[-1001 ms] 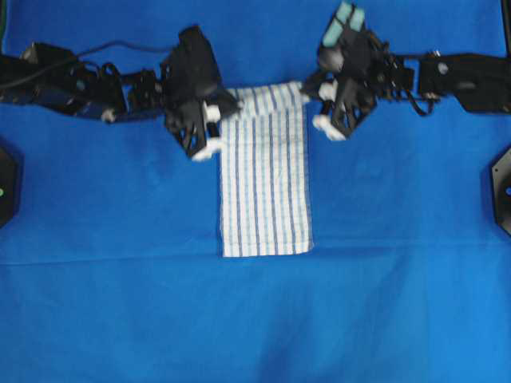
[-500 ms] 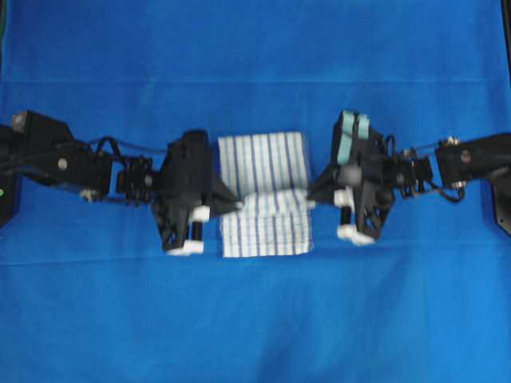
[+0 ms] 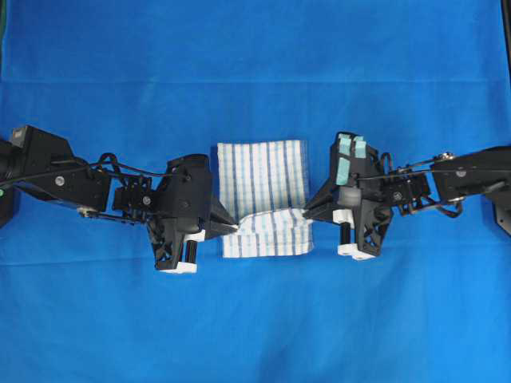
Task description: Fold the blue towel.
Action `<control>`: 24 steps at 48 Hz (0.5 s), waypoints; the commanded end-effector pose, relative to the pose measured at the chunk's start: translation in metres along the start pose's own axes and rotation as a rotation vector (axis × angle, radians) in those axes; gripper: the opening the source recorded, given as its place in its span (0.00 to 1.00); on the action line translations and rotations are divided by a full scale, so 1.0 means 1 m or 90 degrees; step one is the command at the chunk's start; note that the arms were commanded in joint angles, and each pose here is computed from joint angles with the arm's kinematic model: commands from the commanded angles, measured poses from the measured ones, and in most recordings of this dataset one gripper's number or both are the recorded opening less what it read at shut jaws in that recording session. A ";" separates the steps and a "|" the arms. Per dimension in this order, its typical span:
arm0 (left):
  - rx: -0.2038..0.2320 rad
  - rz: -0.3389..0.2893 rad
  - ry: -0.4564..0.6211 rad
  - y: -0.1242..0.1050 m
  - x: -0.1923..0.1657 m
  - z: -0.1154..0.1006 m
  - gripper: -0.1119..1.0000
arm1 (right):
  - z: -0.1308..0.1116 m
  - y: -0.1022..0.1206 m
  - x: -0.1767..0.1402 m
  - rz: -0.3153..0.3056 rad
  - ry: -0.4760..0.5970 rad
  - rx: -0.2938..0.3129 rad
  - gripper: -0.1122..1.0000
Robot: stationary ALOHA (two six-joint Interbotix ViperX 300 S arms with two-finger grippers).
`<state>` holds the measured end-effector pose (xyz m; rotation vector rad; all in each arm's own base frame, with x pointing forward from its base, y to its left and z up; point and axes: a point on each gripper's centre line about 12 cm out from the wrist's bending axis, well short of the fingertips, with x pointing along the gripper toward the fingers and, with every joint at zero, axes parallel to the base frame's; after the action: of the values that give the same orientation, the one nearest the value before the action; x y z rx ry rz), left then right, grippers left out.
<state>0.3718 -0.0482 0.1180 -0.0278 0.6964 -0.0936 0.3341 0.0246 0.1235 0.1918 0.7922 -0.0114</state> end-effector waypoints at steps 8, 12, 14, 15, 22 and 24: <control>0.003 -0.002 -0.002 -0.002 0.002 0.002 0.13 | 0.008 0.003 0.003 0.003 -0.007 0.001 0.16; 0.001 0.000 0.000 0.000 0.003 0.002 0.13 | 0.008 0.003 0.003 0.002 -0.006 0.001 0.16; 0.002 0.000 -0.001 0.000 0.003 0.002 0.13 | 0.008 0.003 0.003 0.001 -0.006 0.001 0.16; 0.001 0.000 -0.001 0.000 0.003 0.002 0.13 | 0.008 0.003 0.003 0.002 -0.006 0.002 0.17; 0.001 0.000 -0.004 0.000 0.003 0.004 0.18 | 0.011 0.004 0.003 0.004 -0.012 0.006 0.19; 0.001 0.000 -0.005 0.000 0.003 0.004 0.26 | 0.012 0.006 0.003 0.006 -0.014 0.007 0.28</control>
<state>0.3721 -0.0477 0.1109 -0.0267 0.7193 -0.0910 0.3387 0.0251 0.1211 0.1992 0.8036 -0.0189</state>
